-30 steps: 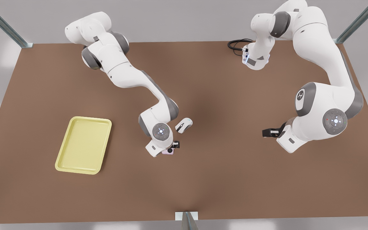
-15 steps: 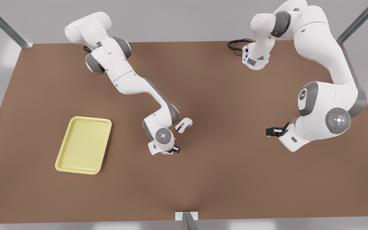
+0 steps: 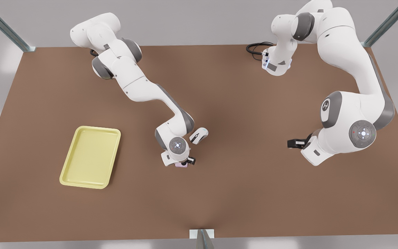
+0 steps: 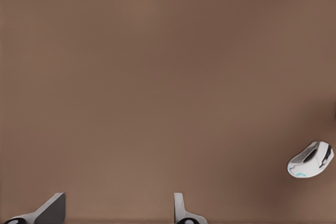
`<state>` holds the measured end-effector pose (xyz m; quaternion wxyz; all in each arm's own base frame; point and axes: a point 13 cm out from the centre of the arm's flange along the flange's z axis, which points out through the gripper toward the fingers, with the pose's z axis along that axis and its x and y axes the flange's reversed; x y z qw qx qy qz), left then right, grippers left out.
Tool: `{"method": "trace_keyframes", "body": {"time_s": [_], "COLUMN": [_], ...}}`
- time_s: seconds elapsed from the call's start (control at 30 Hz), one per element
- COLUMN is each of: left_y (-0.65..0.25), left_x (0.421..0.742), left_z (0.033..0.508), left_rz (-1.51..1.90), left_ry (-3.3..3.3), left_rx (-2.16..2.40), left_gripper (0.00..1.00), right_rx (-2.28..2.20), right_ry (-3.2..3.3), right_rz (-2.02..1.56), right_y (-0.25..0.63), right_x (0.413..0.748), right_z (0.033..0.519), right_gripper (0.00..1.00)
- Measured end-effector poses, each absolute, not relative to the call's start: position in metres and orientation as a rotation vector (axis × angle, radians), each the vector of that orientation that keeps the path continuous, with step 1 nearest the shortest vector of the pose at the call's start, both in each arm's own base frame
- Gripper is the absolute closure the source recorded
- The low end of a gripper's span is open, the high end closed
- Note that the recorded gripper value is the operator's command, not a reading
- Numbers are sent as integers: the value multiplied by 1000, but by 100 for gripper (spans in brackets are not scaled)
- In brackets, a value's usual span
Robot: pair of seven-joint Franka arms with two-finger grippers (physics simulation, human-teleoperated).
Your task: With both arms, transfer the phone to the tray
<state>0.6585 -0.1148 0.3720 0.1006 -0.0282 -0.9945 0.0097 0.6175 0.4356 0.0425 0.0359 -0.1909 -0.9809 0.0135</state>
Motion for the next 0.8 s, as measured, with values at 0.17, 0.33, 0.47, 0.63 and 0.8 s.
{"method": "trace_keyframes", "body": {"time_s": [0.17, 0.33, 0.47, 0.63, 0.8], "left_y": [-114, -114, -114, -114, -114], "left_x": [659, 659, 659, 660, 661], "left_z": [371, 371, 371, 368, 362], "left_rz": [22, 19, 18, 17, 16], "left_ry": [-2939, -2940, -2941, -2940, -2935], "left_rx": [-67, -56, -48, -40, -33], "left_gripper": [0, 0, 0, 0, 0], "right_rx": [-544, -485, -432, -361, -306], "right_ry": [-3031, -3046, -3055, -3052, -3045], "right_rz": [23, 16, 12, 23, 26], "right_y": [439, 438, 435, 435, 436], "right_x": [619, 621, 623, 616, 607], "right_z": [44, 44, 46, 38, 26], "right_gripper": [0, 0, 0, 0, 0]}}
